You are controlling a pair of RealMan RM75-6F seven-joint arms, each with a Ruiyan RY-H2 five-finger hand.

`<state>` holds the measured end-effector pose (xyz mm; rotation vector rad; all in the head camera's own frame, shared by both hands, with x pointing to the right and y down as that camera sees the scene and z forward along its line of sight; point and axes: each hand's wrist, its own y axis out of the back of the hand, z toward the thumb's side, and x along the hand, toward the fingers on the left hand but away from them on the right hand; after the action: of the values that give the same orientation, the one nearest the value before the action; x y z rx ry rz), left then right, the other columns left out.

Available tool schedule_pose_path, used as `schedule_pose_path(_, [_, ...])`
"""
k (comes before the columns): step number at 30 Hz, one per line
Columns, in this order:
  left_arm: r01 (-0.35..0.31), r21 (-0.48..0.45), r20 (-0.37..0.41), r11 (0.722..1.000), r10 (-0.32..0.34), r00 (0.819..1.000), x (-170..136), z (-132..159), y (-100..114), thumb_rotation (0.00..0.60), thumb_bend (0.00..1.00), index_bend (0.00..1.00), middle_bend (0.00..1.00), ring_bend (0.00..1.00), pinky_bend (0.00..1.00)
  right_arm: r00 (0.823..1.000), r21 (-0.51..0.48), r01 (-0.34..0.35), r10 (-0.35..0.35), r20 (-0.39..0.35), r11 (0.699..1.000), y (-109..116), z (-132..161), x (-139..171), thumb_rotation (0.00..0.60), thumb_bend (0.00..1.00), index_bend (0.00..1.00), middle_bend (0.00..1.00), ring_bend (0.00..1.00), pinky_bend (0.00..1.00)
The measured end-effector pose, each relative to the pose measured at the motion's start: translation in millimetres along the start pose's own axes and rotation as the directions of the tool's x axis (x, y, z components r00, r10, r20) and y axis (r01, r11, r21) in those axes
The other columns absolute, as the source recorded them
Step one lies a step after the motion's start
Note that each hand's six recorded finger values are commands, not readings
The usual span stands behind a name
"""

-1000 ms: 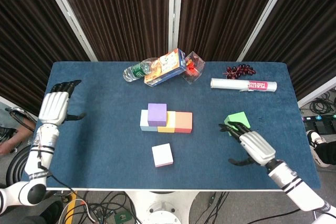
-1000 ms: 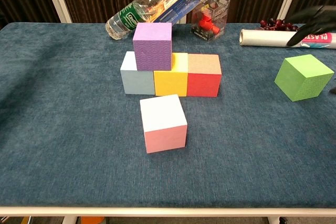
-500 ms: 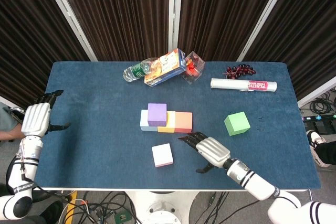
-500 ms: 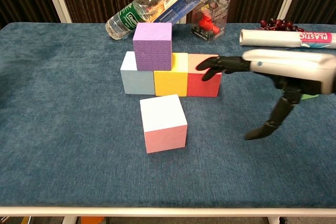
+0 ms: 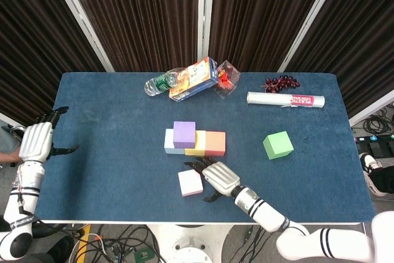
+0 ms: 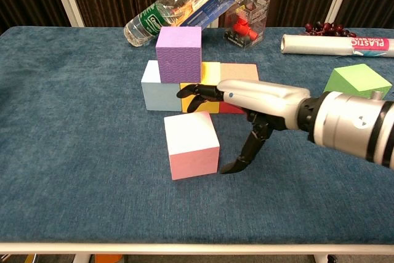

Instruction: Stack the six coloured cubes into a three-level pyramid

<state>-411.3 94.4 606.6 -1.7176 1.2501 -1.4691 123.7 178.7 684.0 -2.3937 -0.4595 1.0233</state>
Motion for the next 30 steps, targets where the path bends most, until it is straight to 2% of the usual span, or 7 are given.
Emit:
schedule_pose_path(3, [-0.003,-0.003,-0.005,1.000,0.003,1.000,0.6,-3.3,1.5,0.600,0.09,0.15,0.17,0.13,0.14,1.000,-0.004,0.008,-0.008,0.002,1.000,-4.5,1.1,-5.2,0.600,0.11,0.07,0.26,0.02,0.09])
schedule_pose_path(7, [-0.008,-0.014,-0.009,1.000,0.008,1.000,1.6,-7.7,2.2,0.600,0.09,0.15,0.17,0.13,0.14,0.998,-0.015,0.057,-0.057,0.003,0.998,-5.3,2.2,-7.8,0.600,0.17,0.18,0.37,0.11,0.16])
schedule_pose_path(12, [-0.018,-0.019,-0.006,1.000,0.018,1.000,-1.2,-10.9,2.6,0.600,0.09,0.15,0.17,0.13,0.14,0.992,-0.025,0.125,-0.126,-0.024,0.992,2.3,6.6,3.9,0.600,0.19,0.20,0.40,0.13,0.17])
schedule_pose_path(16, [-0.029,-0.018,-0.005,0.999,0.029,1.000,-2.1,-12.5,5.5,0.600,0.09,0.15,0.17,0.13,0.14,0.977,-0.044,0.206,-0.208,-0.038,0.977,24.9,6.8,31.9,0.600,0.19,0.20,0.40,0.13,0.18])
schedule_pose_path(20, [-0.037,-0.027,-0.001,0.999,0.037,0.999,-6.9,-11.3,9.5,0.600,0.09,0.15,0.17,0.13,0.14,0.957,-0.045,0.290,-0.290,-0.012,0.956,53.2,-5.2,67.5,0.600,0.19,0.20,0.40,0.13,0.18])
schedule_pose_path(25, [-0.041,-0.039,0.001,0.998,0.042,0.999,-6.2,-10.7,12.4,0.600,0.09,0.15,0.17,0.13,0.14,0.921,-0.027,0.387,-0.385,0.057,0.922,91.8,-27.9,113.0,0.600,0.20,0.20,0.40,0.13,0.18])
schedule_pose_path(30, [-0.033,-0.041,0.007,0.999,0.033,0.999,-3.2,-8.1,12.8,0.600,0.09,0.15,0.17,0.13,0.14,0.901,-0.059,0.420,-0.409,0.145,0.905,115.7,-48.5,122.4,0.600,0.20,0.20,0.39,0.13,0.18])
